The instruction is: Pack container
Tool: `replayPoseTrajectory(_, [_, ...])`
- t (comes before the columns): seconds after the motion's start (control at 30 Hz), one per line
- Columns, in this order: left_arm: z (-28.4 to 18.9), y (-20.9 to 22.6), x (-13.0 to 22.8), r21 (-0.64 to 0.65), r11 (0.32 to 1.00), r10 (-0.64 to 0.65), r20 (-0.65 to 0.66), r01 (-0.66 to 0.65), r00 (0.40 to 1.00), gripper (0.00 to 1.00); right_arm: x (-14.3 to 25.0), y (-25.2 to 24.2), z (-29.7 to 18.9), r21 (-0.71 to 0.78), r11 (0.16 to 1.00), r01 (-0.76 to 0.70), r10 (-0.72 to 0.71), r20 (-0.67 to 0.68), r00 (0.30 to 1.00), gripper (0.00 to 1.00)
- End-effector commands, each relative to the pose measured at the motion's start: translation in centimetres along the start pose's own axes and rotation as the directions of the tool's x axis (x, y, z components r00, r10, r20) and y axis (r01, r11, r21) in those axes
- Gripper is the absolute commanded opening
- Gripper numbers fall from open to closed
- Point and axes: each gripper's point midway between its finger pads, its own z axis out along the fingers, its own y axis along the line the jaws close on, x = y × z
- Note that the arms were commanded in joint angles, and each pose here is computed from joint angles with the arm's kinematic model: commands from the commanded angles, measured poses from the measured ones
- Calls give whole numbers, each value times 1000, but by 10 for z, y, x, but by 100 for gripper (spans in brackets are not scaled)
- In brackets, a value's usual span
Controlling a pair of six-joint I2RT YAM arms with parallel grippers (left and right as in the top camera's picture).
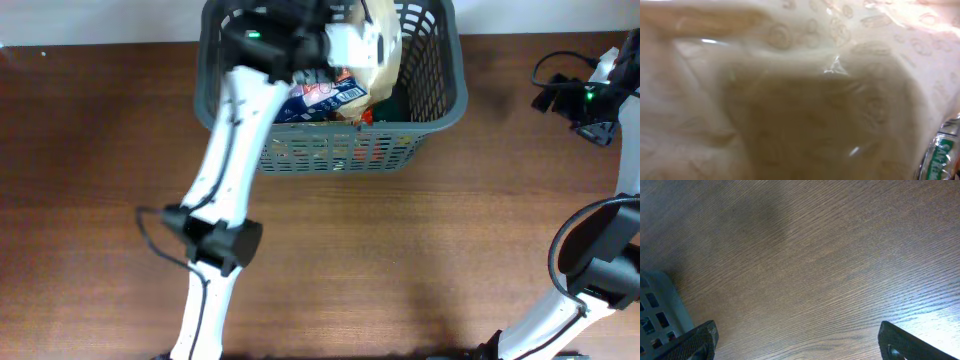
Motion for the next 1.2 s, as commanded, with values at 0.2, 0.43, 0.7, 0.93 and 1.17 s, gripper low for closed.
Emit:
replayPoseTrajectory(0.2, [47, -10, 45, -24, 982, -189, -216, 188, 958, 99, -1, 3, -7, -6, 1000, -5, 5, 13, 1000, 99])
replayPoseTrajectory(0.43, [-84, 56, 79, -411, 783, -565, -156, 467, 810, 99, -1, 3, -7, -6, 1000, -5, 5, 13, 1000, 99])
replayPoseTrajectory(0.7, [-243, 79, 124, -540, 434, -777, 182, 722, 603, 99, -1, 3, -7, -6, 1000, -5, 5, 13, 1000, 99])
replayPoseTrajectory(0.93, [-270, 37, 222, -567, 82, -958, 183, 820, 223, 99, -1, 3, -7, -6, 1000, -5, 5, 13, 1000, 99])
replayPoseTrajectory(1.17, [-261, 9, 292, -553, -72, -990, 142, 830, 9, 99, 0, 3, -7, -6, 1000, -5, 5, 13, 1000, 99])
